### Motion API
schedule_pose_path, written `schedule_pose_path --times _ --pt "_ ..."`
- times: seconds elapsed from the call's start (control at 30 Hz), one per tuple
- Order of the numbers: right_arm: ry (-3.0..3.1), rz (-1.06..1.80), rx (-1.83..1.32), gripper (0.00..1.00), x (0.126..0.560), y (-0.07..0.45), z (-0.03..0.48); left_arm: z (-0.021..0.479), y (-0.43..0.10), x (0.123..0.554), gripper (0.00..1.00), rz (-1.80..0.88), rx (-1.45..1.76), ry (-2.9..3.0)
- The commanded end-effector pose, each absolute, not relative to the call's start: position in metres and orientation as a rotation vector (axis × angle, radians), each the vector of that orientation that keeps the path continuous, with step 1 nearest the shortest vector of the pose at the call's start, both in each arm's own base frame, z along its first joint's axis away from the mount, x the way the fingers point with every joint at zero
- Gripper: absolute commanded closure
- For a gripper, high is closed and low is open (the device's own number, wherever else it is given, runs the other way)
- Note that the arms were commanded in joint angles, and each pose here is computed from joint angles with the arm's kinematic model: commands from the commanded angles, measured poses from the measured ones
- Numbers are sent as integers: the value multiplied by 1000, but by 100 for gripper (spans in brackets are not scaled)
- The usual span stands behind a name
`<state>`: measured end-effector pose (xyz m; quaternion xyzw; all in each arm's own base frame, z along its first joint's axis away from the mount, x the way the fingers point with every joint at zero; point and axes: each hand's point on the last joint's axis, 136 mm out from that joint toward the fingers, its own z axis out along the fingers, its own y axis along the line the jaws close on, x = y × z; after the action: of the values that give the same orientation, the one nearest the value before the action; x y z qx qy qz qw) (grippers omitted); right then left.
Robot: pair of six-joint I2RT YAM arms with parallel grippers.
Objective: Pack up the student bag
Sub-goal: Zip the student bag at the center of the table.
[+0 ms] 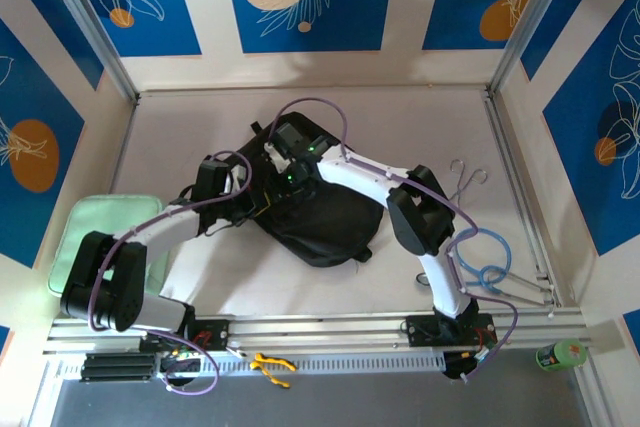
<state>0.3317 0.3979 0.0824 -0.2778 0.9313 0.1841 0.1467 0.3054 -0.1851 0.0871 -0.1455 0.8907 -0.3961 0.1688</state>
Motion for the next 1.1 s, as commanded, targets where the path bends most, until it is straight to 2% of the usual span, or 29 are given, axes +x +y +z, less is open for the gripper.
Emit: schedule_pose_path --times 0.0,0.17,0.33,0.5,0.83,1.07 --pt "2744 362 -802 57 326 384 69 85 -188 306 100 -1124 -368 2525" --pt "2750 262 -840 61 326 383 54 85 -189 307 100 -1128 -369 2526" --pt "2746 194 -858 71 325 384 42 86 -188 307 100 -1125 -376 2524" --pt "2730 204 -819 100 329 388 46 83 -185 306 100 -1104 -388 2532" --pt "2477 225 -618 100 356 379 146 72 -177 301 100 -1029 -406 2572" --pt "2446 114 -517 100 369 352 148 72 -179 301 100 -1031 -390 2581"
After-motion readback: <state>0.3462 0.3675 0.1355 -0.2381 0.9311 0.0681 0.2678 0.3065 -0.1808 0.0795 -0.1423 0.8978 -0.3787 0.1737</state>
